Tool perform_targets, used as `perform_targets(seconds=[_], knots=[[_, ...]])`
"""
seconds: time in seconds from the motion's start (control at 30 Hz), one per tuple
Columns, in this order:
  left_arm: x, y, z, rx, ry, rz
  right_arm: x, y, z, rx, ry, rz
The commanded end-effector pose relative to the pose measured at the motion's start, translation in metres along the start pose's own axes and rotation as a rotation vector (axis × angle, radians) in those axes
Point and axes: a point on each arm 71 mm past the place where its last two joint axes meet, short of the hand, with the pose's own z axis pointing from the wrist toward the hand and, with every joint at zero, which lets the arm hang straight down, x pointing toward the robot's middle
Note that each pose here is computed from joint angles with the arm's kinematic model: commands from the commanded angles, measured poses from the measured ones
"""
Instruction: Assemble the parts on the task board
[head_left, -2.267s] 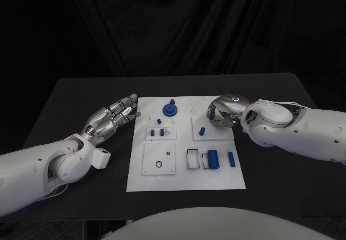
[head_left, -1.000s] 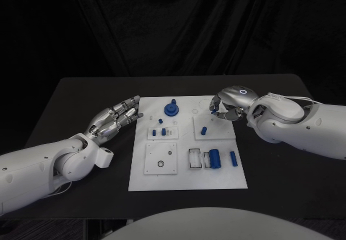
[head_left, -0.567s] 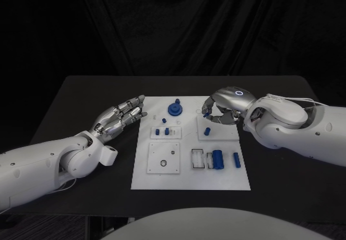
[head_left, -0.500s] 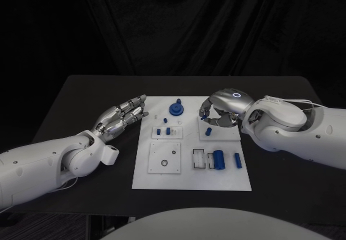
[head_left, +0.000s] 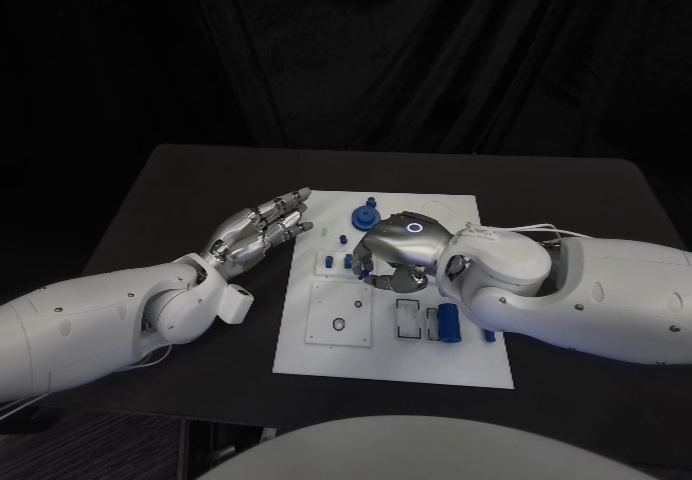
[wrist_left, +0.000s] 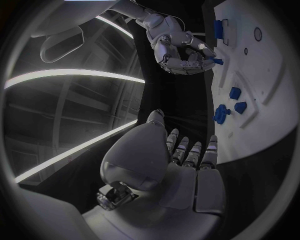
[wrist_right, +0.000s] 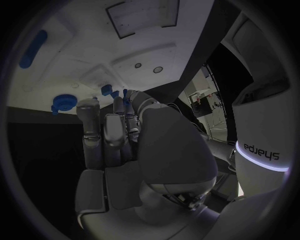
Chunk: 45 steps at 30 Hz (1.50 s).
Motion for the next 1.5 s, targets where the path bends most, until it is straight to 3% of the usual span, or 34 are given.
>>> perform_targets(seconds=[0.03, 0.37, 1.5], knots=[[0.0011, -0.0025, 0.0006, 0.04, -0.001, -0.007, 0.01, 0.003, 0.005, -0.006, 0.07, -0.054], [0.0026, -0.0011, 0.0024, 0.039, 0.007, -0.012, 0.025, 0.008, 0.013, -0.006, 0.132, -0.056], [0.0026, 0.0028, 0.003, 0.022, 0.017, -0.022, 0.032, 0.015, 0.005, -0.011, 0.154, -0.037]])
